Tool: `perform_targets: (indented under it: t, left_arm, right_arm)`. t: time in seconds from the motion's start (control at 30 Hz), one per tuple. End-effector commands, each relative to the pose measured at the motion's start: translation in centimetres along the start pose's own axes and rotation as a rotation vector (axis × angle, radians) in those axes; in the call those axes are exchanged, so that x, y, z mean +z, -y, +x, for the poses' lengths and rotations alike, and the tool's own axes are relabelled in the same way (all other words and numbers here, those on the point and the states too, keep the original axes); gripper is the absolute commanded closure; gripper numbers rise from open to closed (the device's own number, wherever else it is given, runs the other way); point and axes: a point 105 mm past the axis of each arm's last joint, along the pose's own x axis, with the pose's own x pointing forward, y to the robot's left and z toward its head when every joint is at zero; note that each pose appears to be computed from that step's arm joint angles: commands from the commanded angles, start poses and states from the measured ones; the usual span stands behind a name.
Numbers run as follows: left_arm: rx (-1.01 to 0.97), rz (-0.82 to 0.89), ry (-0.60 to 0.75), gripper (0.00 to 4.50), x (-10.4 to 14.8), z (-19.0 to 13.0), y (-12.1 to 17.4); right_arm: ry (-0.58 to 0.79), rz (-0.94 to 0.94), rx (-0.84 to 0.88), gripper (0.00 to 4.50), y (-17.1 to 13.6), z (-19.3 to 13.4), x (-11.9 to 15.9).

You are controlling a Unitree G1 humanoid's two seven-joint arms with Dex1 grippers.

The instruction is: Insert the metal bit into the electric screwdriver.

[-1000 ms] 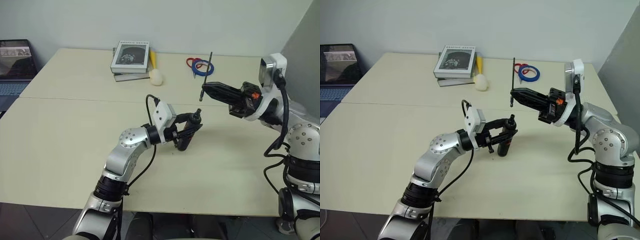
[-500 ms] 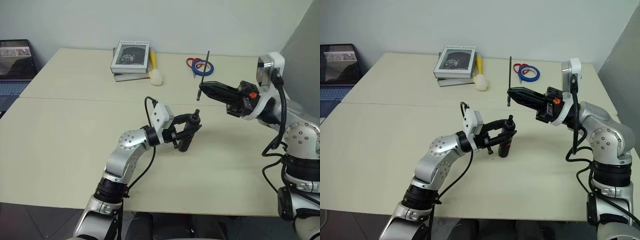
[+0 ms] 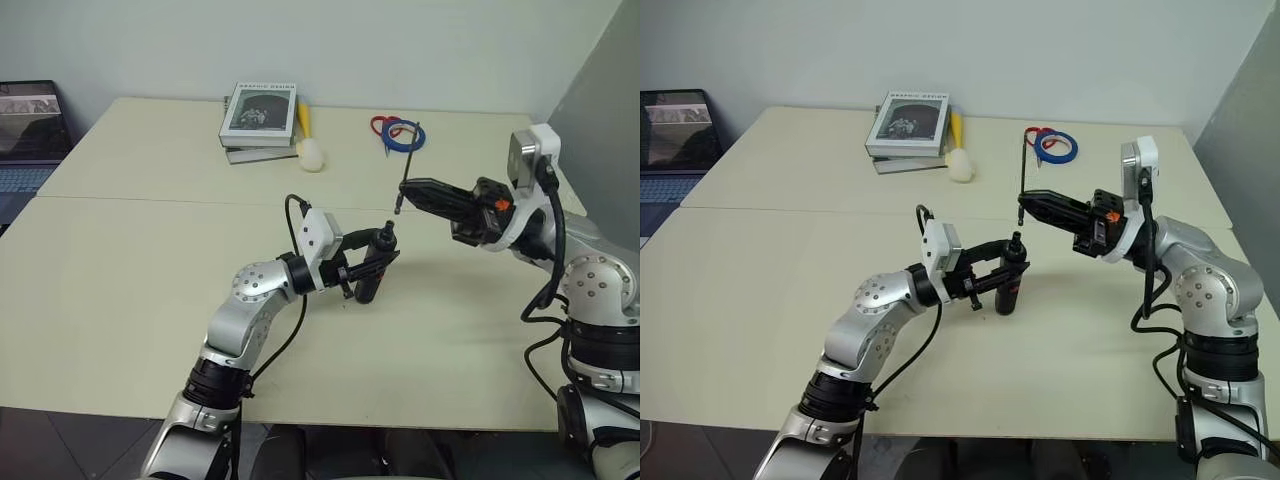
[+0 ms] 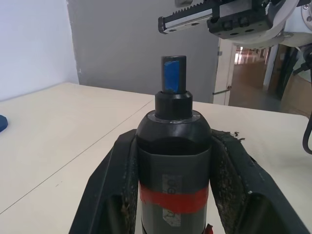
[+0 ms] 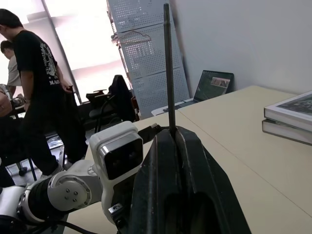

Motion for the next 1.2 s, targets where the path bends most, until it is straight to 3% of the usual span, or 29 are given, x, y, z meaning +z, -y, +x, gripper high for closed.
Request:
perform_targets:
  t: [0.03, 0.6, 1.2]
  left_arm:
    - [-0.021, 0.013, -0.007, 2.86, 0.2, -0.3, 0.1]
    - [-0.038, 0.034, -0.045, 2.86, 0.1, -1.0, -0.4]
    - [-0.032, 0.033, -0.049, 2.86, 0.1, -1.2, -0.6]
  right_arm:
    - [0.013, -0.051, 0.016, 4.5, -0.2, 0.2, 0.7]
    - [-0.066, -0.154, 0.199, 4.5, -1.0, 0.0, 0.7]
    - [-0.037, -0.178, 0.188, 4.5, 0.0, 0.7, 0.7]
